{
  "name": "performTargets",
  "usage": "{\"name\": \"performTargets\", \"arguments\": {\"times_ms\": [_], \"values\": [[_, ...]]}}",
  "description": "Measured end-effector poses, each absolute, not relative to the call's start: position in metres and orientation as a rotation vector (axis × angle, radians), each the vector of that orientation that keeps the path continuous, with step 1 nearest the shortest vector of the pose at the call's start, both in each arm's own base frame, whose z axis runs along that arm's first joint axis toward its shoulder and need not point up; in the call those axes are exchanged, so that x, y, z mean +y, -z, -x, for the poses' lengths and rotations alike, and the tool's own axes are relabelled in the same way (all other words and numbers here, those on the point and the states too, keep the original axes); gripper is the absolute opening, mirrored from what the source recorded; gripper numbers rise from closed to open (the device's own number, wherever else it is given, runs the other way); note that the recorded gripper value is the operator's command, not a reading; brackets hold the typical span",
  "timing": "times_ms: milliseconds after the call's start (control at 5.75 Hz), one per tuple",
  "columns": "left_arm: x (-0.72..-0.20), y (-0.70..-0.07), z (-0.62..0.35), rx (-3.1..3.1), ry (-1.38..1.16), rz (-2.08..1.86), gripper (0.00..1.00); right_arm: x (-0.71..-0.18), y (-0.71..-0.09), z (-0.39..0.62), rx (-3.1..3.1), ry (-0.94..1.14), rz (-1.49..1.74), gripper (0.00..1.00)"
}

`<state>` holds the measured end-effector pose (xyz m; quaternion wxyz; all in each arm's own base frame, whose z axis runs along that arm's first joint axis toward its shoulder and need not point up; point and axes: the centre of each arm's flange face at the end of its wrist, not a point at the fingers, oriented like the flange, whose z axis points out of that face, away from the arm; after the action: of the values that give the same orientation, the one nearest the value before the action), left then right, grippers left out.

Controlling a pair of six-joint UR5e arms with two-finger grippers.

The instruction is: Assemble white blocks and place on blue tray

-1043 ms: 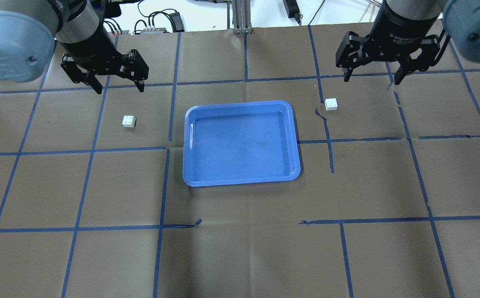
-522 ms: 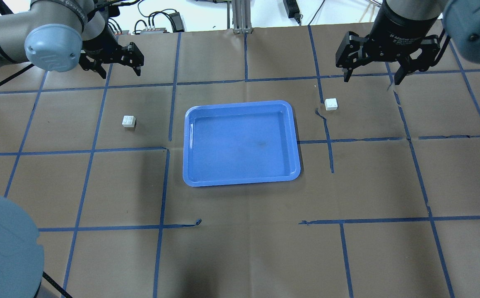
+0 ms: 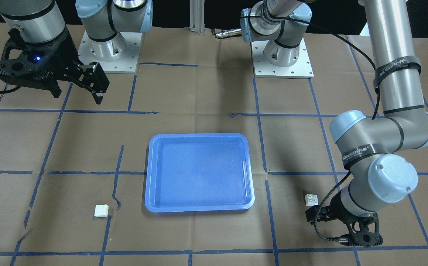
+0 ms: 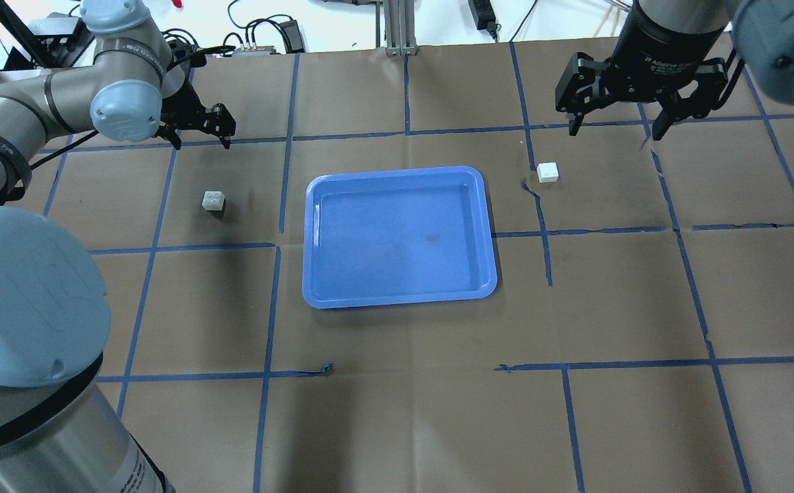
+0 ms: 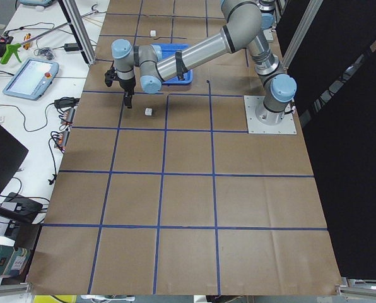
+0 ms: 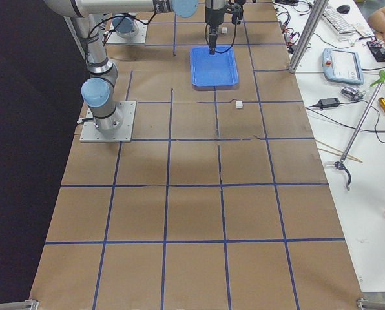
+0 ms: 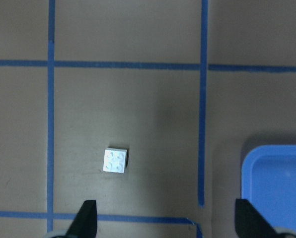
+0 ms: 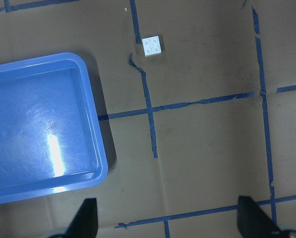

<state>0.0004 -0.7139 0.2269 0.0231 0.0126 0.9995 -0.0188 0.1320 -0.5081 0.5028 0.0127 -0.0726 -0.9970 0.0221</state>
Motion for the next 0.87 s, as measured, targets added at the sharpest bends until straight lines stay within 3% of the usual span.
{"name": "performTargets", "arguments": {"times_ms": [522,870], "values": [[-0.685,-0.176,-0.005,3.110,-0.068,-0.172,0.95,-0.509,-0.502,-0.129,-3.110,-0.066,0.184,1.00],[-0.679,-0.171,-0.003,3.112,-0.098,-0.218,0.73,-0.511,-0.502,-0.124,-3.113,-0.067,0.072,1.00]]}}
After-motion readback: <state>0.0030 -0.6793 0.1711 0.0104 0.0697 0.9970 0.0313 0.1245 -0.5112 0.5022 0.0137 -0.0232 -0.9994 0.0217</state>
